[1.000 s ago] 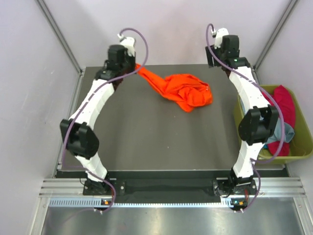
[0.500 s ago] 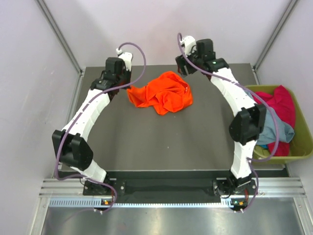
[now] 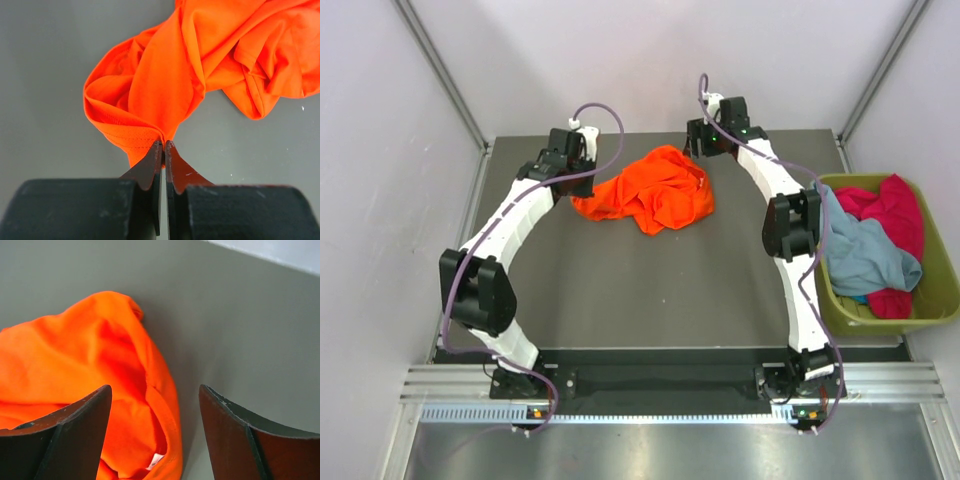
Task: Fold and stack the t-shirts
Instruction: Flatten the tshirt out
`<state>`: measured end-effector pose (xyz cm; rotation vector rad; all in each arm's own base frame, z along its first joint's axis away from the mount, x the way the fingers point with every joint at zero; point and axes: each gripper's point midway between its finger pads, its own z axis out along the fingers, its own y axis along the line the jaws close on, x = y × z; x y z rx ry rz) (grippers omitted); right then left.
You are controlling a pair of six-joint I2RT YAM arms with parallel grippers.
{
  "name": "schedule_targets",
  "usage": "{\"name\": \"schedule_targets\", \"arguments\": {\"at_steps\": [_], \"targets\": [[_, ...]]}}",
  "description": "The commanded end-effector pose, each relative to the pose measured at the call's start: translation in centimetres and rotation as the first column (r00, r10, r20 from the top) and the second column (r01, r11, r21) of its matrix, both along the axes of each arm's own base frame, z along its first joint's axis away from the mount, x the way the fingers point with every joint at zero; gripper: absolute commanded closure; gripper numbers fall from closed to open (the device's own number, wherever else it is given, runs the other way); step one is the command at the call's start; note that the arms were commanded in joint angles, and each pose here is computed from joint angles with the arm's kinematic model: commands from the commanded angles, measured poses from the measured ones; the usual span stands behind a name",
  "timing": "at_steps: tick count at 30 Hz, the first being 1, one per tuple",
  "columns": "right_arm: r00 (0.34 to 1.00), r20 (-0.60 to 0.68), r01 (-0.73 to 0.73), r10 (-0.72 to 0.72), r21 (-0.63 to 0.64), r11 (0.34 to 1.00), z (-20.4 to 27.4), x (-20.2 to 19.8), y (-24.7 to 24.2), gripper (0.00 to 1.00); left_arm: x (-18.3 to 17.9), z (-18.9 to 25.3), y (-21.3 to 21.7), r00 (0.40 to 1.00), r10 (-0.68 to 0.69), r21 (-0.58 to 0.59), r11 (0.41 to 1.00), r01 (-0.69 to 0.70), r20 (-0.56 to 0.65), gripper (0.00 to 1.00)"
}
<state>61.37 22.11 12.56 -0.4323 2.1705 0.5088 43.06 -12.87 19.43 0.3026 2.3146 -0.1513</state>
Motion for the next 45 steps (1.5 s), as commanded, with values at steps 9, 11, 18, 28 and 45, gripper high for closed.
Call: {"name": "schedule_targets", "arguments": {"at_steps": [9, 11, 18, 28, 45], "targets": [[0.999, -0.006, 0.037, -0.036, 0.124, 0.992, 0.0, 1.5, 1.2, 0.32, 0.8, -1.6, -1.2, 0.999, -0.026, -0.018, 1.0, 0.025, -0.027, 0.96], [0.999, -0.032, 0.035, -0.031, 0.135, 0.99, -0.9, 1.3, 1.4, 0.35, 1.0, -2.0, -1.5, 0.999, -0.027, -0.024, 0.999, 0.026, -0.035, 0.96], [0.995, -0.096, 0.047, -0.032, 0.149, 0.988, -3.4, 0.7, 1.8, 0.39, 1.5, -2.0, -1.8, 0.999, -0.022, -0.04, 0.999, 0.02, -0.037, 0.96], [0.999, -0.017, 0.029, -0.027, 0.143, 0.989, -0.4, 1.2, 1.8, 1.0, 1.9, -1.9, -0.7, 1.0, 0.01, 0.006, 1.0, -0.01, -0.008, 0.96], [0.82, 0.571, 0.076, -0.02, -0.074, 0.994, 31.2, -8.7, -6.2, 1.0, 9.5, 17.1, 8.9, 0.873, 0.202, -0.02, 0.976, -0.216, 0.443, 0.96]]}}
